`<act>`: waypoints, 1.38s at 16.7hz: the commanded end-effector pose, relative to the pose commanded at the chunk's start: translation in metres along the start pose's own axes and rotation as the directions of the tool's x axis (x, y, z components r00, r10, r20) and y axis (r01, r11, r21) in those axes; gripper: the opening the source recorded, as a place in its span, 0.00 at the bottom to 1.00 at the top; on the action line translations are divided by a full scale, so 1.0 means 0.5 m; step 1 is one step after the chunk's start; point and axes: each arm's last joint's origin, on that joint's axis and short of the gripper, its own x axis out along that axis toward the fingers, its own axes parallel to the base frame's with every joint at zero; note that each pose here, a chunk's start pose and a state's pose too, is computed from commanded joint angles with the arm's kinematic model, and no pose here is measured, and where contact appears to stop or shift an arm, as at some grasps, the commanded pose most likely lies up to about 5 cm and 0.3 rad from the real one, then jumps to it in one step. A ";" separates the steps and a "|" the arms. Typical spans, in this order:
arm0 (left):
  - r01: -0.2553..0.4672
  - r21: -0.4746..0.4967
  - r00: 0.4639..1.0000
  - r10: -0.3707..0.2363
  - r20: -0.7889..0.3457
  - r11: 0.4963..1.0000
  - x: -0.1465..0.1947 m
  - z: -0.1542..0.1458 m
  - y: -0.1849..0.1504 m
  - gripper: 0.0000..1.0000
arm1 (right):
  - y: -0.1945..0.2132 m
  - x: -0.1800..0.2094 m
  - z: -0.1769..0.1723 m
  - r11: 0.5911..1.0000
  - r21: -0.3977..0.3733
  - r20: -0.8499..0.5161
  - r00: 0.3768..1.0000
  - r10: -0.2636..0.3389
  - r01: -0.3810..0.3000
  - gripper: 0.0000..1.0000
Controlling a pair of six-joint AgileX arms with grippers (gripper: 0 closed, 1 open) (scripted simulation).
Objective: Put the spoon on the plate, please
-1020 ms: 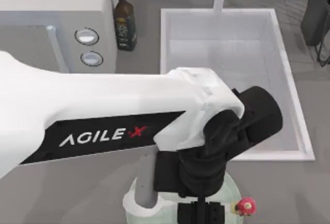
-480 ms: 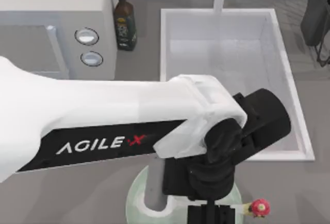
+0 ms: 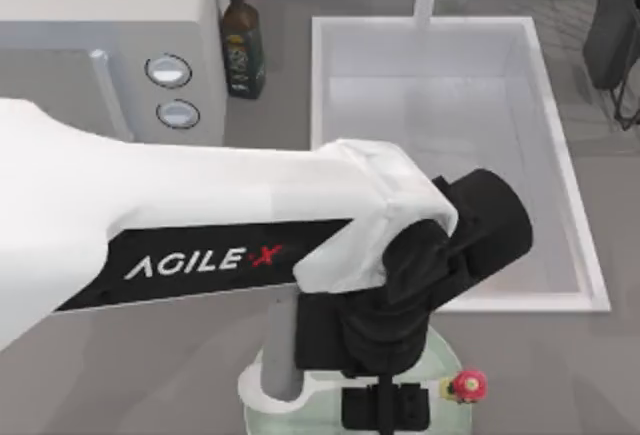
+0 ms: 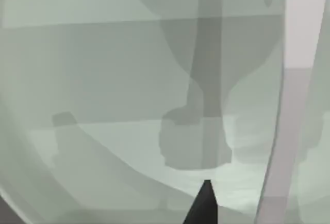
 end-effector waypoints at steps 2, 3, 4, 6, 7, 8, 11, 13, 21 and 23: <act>-0.013 -0.019 0.999 0.014 0.040 1.000 0.021 0.011 -0.006 0.00 | 0.000 0.000 0.000 1.000 0.000 0.000 1.000 0.000 0.000 1.00; -0.023 -0.026 0.998 0.024 0.060 0.999 0.034 0.016 -0.007 0.00 | 0.000 0.000 0.000 1.000 0.000 0.000 1.000 0.000 0.000 1.00; -0.033 -0.031 0.996 0.035 0.077 0.999 0.045 0.021 -0.007 0.00 | 0.000 0.000 0.000 1.000 0.000 0.000 1.000 0.000 0.000 1.00; -0.036 -0.032 0.996 0.039 0.082 0.999 0.049 0.022 -0.006 0.00 | 0.000 0.000 0.000 1.000 0.000 0.000 1.000 0.000 0.000 1.00; -0.036 -0.032 0.996 0.039 0.082 0.999 0.049 0.022 -0.006 0.00 | 0.000 0.000 0.000 1.000 0.000 0.000 1.000 0.000 0.000 1.00; -0.036 -0.032 0.996 0.039 0.082 0.999 0.049 0.022 -0.006 0.00 | 0.000 0.000 0.000 1.000 0.000 0.000 1.000 0.000 0.000 1.00; -0.036 -0.032 0.996 0.039 0.082 0.999 0.049 0.022 -0.006 0.15 | 0.000 0.000 0.000 1.000 0.000 0.000 1.000 0.000 0.000 1.00; -0.036 -0.032 0.996 0.039 0.082 0.999 0.049 0.022 -0.006 0.30 | 0.000 0.000 0.000 1.000 0.000 0.000 1.000 0.000 0.000 1.00; -0.036 -0.032 0.996 0.039 0.082 0.999 0.049 0.022 -0.006 0.90 | 0.000 0.000 0.000 1.000 0.000 0.000 1.000 0.000 0.000 1.00; -0.036 -0.032 0.996 0.039 0.082 0.999 0.049 0.022 -0.006 1.00 | 0.000 0.000 0.000 1.000 0.000 0.000 1.000 0.000 0.000 1.00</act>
